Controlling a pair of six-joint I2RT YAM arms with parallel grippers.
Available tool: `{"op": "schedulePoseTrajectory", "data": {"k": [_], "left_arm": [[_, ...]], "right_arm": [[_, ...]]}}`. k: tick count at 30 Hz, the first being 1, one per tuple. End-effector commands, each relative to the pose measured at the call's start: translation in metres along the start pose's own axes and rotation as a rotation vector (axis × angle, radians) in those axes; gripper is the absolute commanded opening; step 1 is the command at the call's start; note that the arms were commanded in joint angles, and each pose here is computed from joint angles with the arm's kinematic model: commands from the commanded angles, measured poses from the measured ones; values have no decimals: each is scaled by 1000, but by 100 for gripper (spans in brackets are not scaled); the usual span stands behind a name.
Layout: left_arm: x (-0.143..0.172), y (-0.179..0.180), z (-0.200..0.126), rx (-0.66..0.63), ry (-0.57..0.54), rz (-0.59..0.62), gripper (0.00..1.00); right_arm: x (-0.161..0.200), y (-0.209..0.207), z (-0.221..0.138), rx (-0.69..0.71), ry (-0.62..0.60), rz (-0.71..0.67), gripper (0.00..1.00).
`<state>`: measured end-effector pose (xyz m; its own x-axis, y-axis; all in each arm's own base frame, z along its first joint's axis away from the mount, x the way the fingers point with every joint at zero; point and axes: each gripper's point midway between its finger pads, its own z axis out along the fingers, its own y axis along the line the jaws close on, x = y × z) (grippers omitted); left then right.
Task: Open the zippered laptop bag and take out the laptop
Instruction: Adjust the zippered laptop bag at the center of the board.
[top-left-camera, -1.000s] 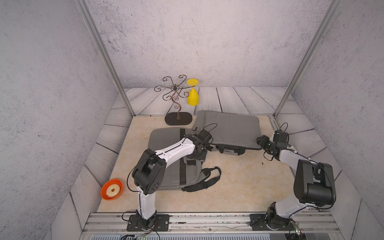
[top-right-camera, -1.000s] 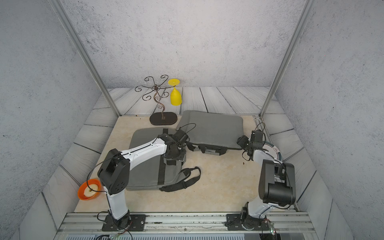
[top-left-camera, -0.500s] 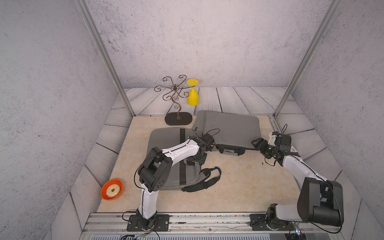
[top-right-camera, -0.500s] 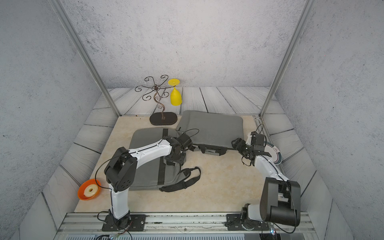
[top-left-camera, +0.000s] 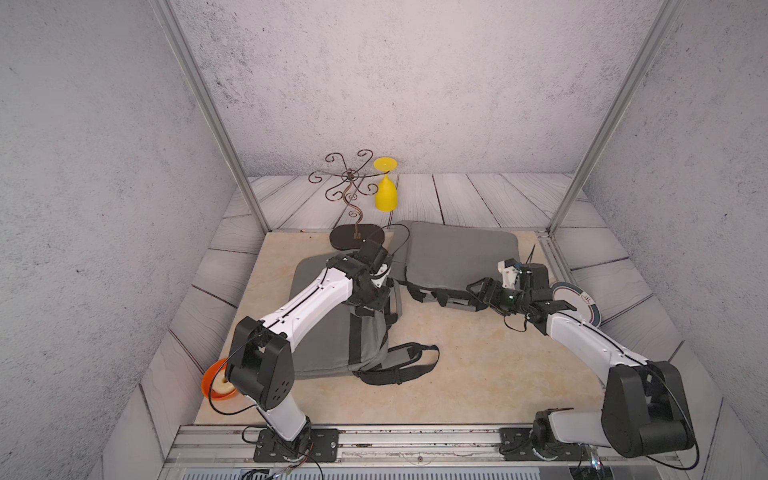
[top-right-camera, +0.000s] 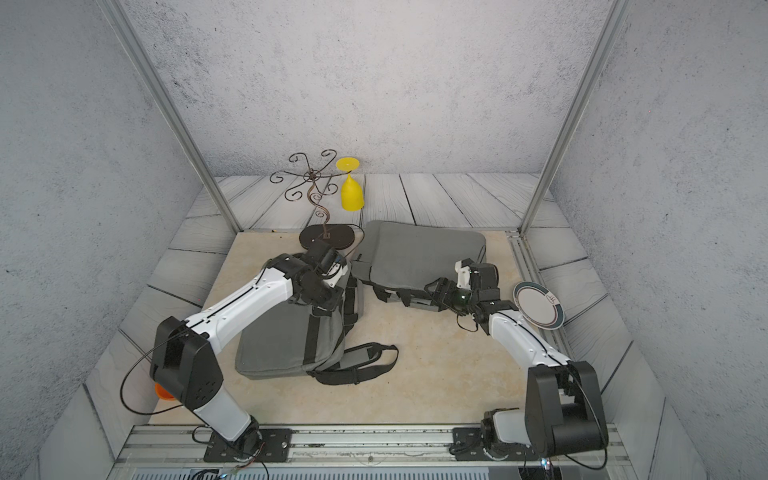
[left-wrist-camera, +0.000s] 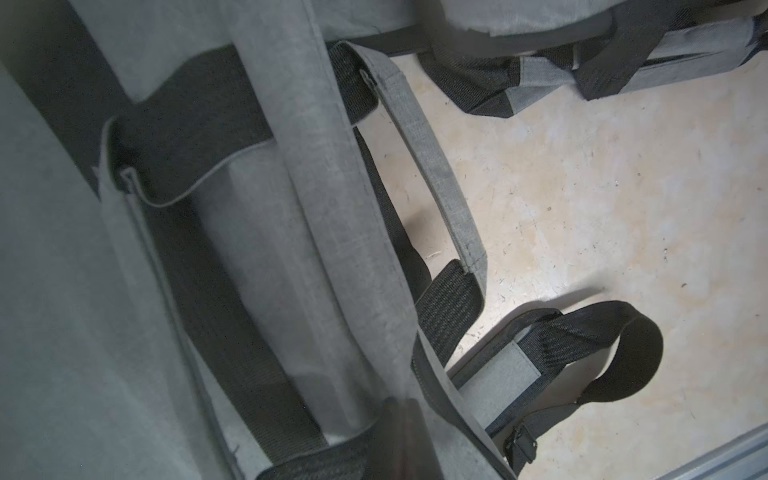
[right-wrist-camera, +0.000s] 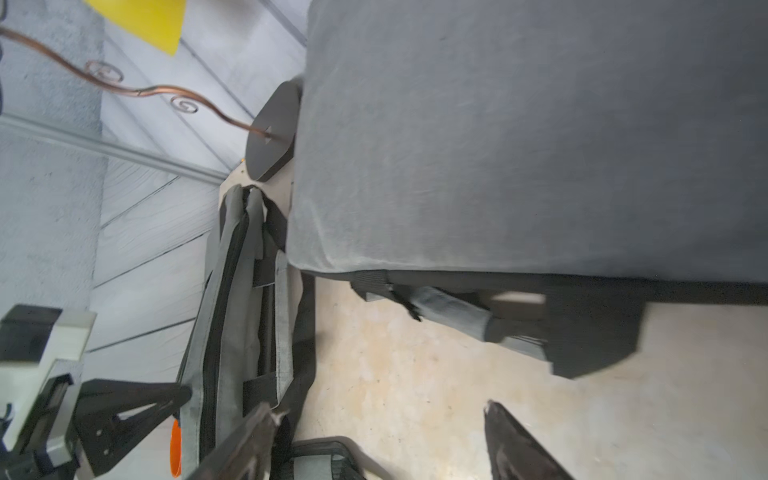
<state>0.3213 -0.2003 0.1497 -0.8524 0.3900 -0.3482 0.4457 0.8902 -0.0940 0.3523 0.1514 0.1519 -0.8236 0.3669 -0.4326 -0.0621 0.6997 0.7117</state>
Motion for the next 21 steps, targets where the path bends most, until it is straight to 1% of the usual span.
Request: {"op": "schedulePoseTrajectory", "data": {"k": [1, 5, 8, 13, 18, 21], "left_arm": [[0, 14, -7, 16, -17, 8, 0], [-17, 39, -2, 7, -70, -79, 0], [-32, 48, 8, 13, -109, -113, 0], [-46, 41, 28, 74, -94, -125, 0], [-50, 36, 40, 112, -100, -143, 0], [-45, 34, 45, 122, -77, -151, 7]], "right_arm": [[4, 29, 17, -83, 29, -55, 78], [21, 46, 30, -135, 66, -120, 78], [33, 50, 37, -148, 90, -170, 78], [53, 54, 39, -177, 126, -277, 78], [77, 58, 36, -209, 173, -376, 78], [86, 58, 38, -213, 201, -385, 78]]}}
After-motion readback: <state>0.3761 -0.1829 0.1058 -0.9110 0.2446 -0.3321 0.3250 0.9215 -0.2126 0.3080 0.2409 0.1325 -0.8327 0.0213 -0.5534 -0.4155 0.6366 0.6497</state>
